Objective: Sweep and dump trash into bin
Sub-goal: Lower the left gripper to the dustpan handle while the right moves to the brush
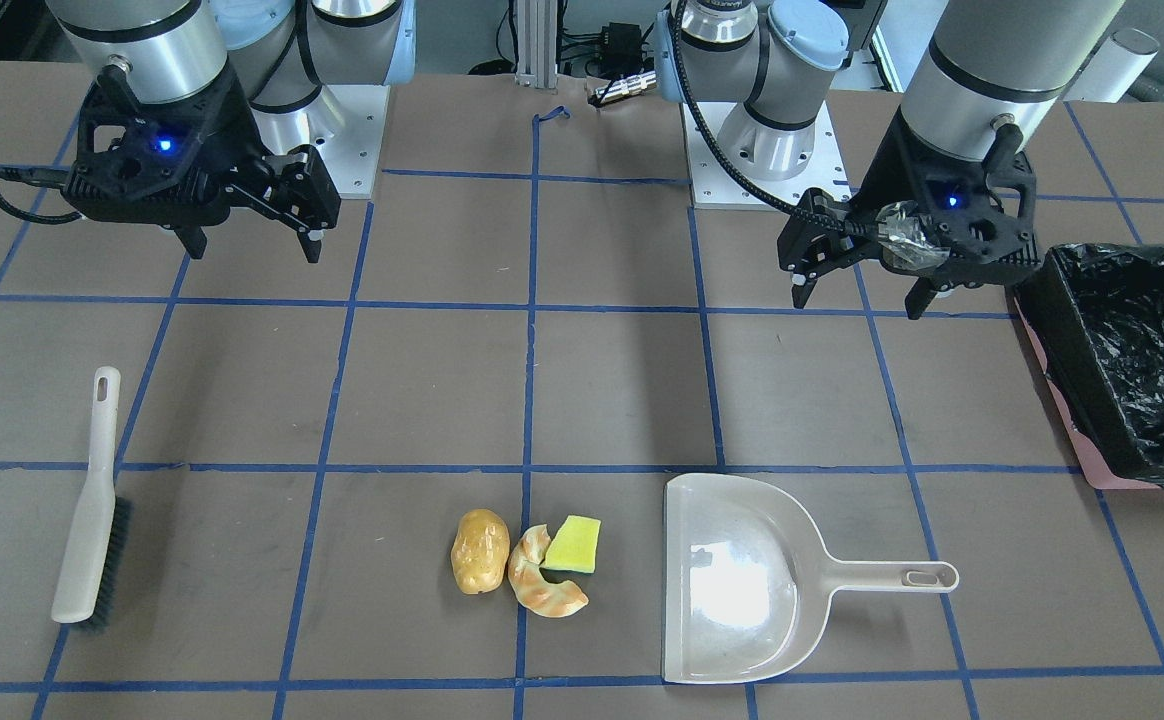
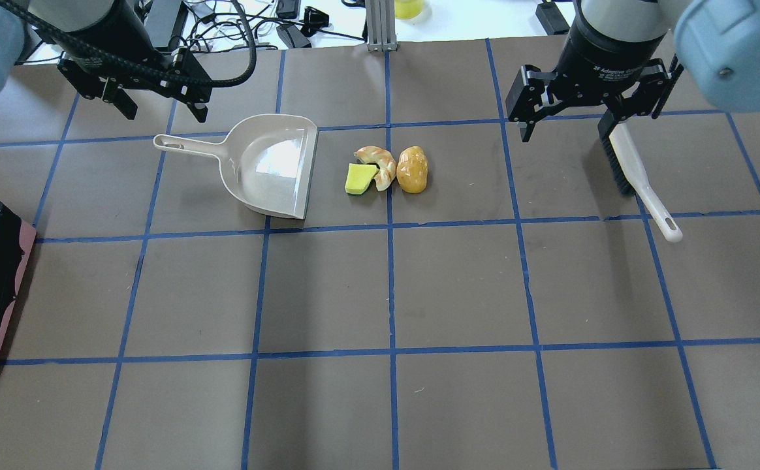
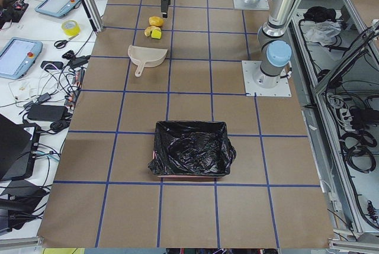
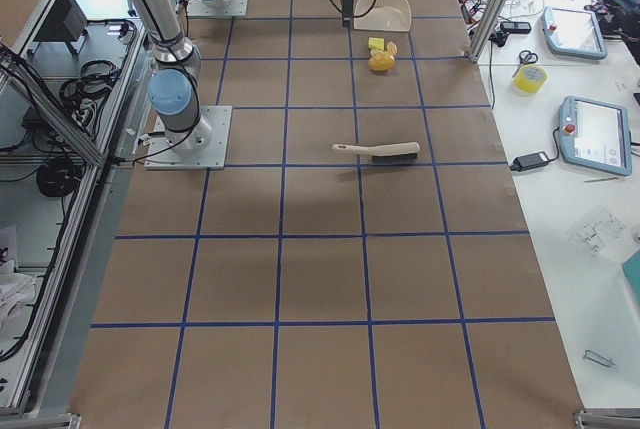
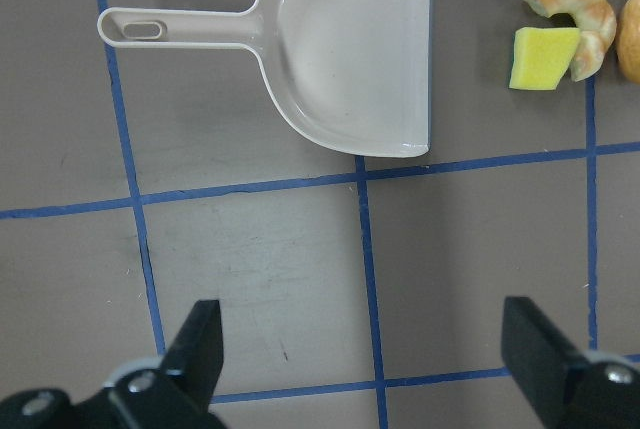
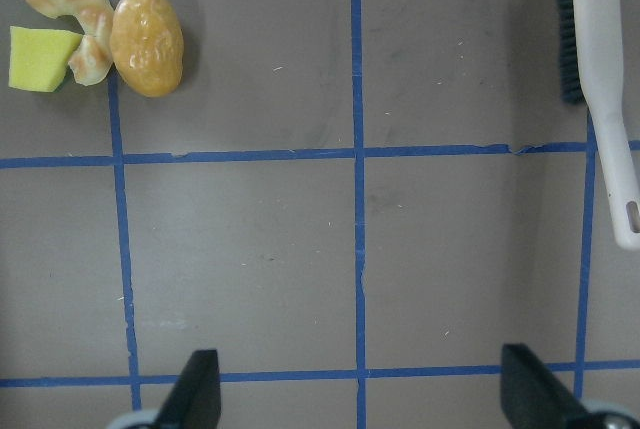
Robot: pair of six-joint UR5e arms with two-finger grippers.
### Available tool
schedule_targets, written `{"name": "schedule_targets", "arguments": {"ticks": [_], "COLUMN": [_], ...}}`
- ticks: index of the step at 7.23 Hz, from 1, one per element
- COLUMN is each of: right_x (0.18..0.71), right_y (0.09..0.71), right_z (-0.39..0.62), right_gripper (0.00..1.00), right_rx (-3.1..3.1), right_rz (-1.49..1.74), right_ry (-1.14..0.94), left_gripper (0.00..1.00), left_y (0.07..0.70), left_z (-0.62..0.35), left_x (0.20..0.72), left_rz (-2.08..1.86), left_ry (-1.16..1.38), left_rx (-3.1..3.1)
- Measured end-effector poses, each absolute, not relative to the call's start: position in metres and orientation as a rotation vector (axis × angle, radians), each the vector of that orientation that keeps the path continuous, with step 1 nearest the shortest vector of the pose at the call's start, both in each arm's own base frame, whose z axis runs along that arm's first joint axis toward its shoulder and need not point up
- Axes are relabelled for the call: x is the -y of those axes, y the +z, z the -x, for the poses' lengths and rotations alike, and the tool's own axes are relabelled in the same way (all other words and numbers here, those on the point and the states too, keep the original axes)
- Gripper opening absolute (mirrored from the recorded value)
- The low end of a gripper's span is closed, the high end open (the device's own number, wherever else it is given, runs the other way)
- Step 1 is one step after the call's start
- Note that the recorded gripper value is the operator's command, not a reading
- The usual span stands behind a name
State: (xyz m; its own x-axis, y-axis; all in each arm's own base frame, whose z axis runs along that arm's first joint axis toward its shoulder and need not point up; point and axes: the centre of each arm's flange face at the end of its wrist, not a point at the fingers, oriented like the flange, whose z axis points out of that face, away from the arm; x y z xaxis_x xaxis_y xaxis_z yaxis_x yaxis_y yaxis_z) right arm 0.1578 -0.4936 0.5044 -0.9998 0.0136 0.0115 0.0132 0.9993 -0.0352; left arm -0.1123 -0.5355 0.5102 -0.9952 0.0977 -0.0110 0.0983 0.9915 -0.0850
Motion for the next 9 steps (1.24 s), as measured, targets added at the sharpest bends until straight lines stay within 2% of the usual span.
{"name": "schedule_targets", "arguments": {"ticks": [5, 9], "right_x": [0.493, 0.494], "right_y": [0.504, 0.504], "right_z": [-0.158, -0.157], "right_gripper": [1.00, 1.00], "right_rx": [3.127, 3.126], "right_rz": [0.018, 0.016], "right_ry": [0.053, 0.053], "left_gripper": [1.00, 1.00], "left_y": [0.505, 0.478], "left_z": [0.111, 0.081], "left_x": [0.544, 0.567], "left_rz": [-0.182, -0.627], "left_ry": [-0.129, -0.141], "left_rx": [-3.126, -3.050]}}
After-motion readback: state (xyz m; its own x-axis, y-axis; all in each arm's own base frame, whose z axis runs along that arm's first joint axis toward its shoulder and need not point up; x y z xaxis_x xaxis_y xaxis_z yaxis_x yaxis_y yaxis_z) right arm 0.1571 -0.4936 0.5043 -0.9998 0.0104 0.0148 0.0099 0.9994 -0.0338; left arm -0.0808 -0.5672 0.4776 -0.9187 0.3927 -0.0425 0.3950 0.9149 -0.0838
